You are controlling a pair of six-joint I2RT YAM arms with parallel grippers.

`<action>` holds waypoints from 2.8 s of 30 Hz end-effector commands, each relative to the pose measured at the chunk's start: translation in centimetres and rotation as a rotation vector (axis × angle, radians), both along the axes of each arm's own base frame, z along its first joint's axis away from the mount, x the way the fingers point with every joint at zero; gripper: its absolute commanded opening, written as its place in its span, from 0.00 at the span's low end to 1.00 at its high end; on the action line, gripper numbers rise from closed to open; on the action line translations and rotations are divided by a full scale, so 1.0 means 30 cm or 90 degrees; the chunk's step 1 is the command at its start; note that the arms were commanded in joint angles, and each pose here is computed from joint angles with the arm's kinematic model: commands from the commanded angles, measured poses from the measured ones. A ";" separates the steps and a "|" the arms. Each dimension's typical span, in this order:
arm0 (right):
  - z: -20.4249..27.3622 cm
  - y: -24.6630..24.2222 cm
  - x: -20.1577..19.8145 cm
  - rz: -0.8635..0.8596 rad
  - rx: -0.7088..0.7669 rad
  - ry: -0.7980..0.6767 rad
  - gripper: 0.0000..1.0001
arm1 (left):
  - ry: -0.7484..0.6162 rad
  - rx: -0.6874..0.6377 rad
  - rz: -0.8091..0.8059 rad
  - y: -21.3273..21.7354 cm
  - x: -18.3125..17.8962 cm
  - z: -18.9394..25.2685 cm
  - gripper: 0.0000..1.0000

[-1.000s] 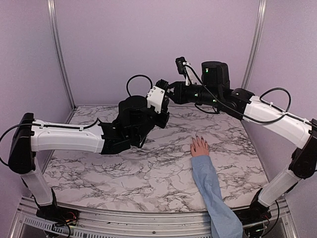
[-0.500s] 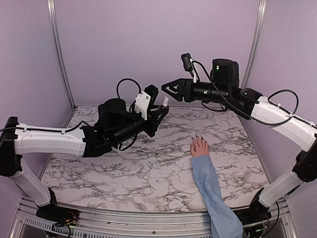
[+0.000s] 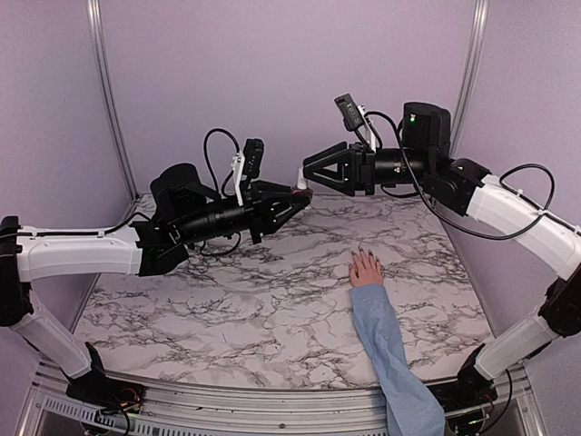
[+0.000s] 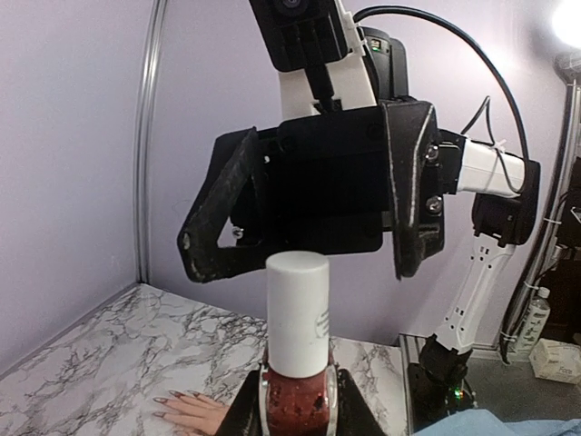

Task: Paint the nails
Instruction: Screw the nail polish bottle, then place the nail polish bottle at the center of the board.

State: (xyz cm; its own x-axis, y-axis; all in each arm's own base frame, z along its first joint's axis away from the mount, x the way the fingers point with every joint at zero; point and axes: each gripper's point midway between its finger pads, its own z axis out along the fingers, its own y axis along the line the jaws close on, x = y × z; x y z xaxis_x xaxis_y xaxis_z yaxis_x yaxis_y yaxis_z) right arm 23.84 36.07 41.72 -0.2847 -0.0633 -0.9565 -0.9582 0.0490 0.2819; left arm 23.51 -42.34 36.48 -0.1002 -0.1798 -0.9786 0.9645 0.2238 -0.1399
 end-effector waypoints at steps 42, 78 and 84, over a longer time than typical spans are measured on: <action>-0.053 0.074 0.096 -0.143 -0.075 0.018 0.00 | -0.062 0.016 0.240 0.032 0.158 0.064 0.00; -0.024 -0.010 0.037 -0.101 -0.102 0.008 0.50 | -0.066 0.046 0.095 -0.003 0.030 0.007 0.00; -0.027 -0.019 0.042 -0.113 -0.110 0.003 0.38 | -0.061 0.045 0.091 -0.003 0.028 0.004 0.00</action>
State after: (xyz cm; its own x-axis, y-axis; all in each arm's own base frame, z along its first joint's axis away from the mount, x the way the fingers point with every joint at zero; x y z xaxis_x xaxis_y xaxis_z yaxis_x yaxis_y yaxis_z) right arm 25.64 36.39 38.47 -0.3579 -0.1963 -0.9129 -0.9154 0.2665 0.3015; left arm 24.99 -43.16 34.71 0.0002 -0.0677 -0.9977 0.9230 0.3840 -0.0258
